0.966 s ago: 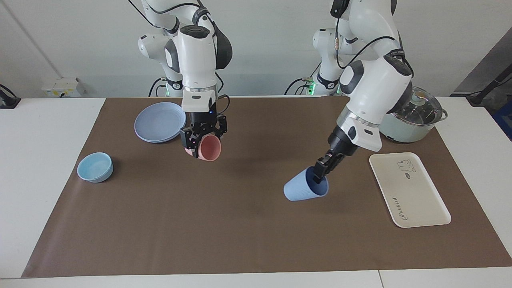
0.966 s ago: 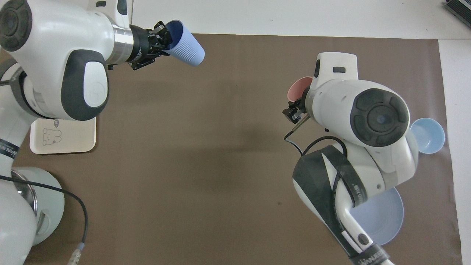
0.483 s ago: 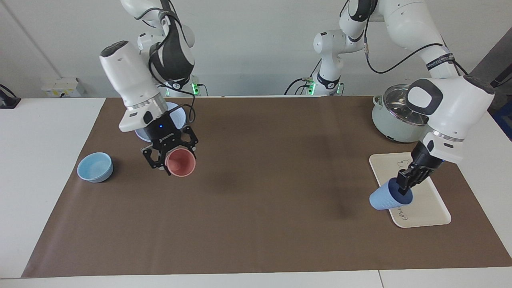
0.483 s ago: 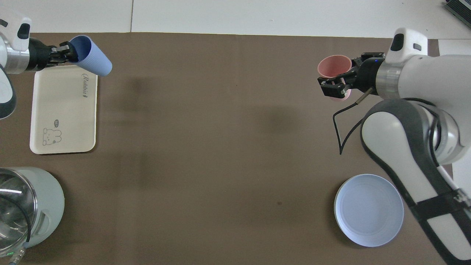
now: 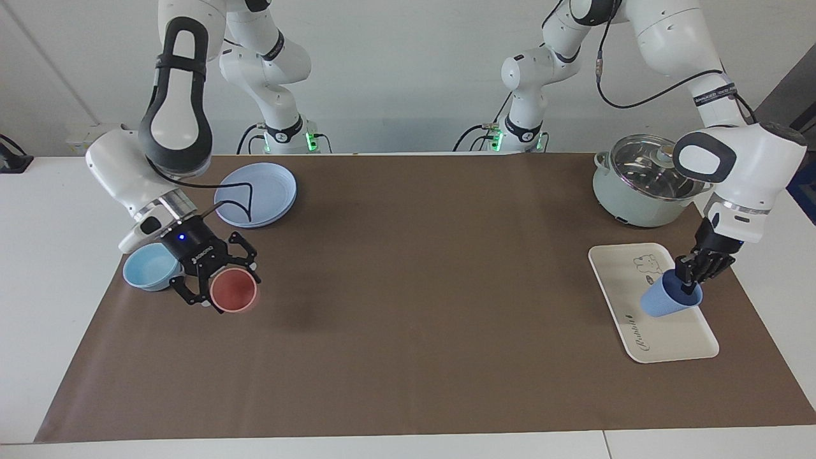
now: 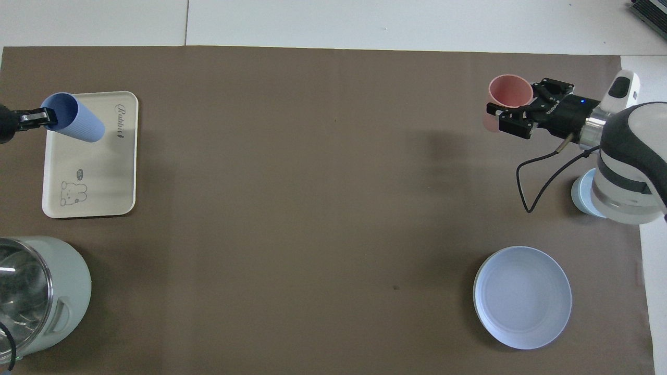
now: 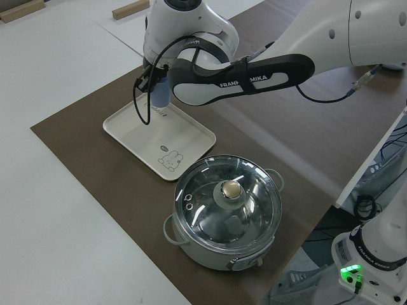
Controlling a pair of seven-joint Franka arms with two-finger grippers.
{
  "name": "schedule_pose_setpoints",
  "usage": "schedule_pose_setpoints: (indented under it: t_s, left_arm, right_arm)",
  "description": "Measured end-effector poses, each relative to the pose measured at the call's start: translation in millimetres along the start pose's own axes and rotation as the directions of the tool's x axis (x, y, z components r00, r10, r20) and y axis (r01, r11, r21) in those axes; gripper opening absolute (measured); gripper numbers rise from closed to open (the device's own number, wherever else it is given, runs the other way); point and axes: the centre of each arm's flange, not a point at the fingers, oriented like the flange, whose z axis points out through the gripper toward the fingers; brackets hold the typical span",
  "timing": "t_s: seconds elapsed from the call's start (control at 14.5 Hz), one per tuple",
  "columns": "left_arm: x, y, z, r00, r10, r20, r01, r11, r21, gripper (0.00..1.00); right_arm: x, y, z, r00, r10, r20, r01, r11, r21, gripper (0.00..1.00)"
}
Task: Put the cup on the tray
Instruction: 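Lower the blue cup onto the cream tray with the left gripper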
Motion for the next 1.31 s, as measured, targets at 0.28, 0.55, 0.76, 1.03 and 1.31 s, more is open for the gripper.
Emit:
schedule_pose_setpoints:
  t_s: [0.28, 0.55, 0.76, 1.03, 1.31]
  left_arm:
    - [-19.5, -31.6, 17.6, 1.0, -0.018, 0.015, 0.018, 1.0, 0.021, 0.07]
    - [-28.9, -61.6, 31.8, 0.998, -0.064, 0.002, 0.064, 0.998, -0.017, 0.07]
    - [-31.5, -66.2, 38.7, 0.997, -0.072, -0.014, 0.071, 0.996, -0.056, 0.07]
    - [-25.3, -60.3, 35.0, 0.998, -0.06, -0.028, 0.058, 0.996, -0.061, 0.35]
    - [-11.8, -54.9, 23.3, 0.999, -0.039, -0.035, 0.036, 0.997, -0.075, 0.82]
  right_arm:
    - [-43.5, 21.1, 16.2, 0.998, -0.01, -0.065, 0.01, 1.0, 0.003, 0.85]
    - [-82.1, 45.4, 18.8, 0.988, -0.078, -0.132, 0.085, 0.995, 0.044, 0.85]
    - [-104.9, 58.7, 17.7, 0.977, -0.144, -0.155, 0.155, 0.986, 0.059, 0.85]
    - [-128.0, 53.0, 25.7, 0.967, -0.157, -0.199, 0.171, 0.984, 0.053, 0.85]
    - [-136.0, 53.5, 26.8, 0.965, -0.164, -0.204, 0.176, 0.983, 0.045, 0.85]
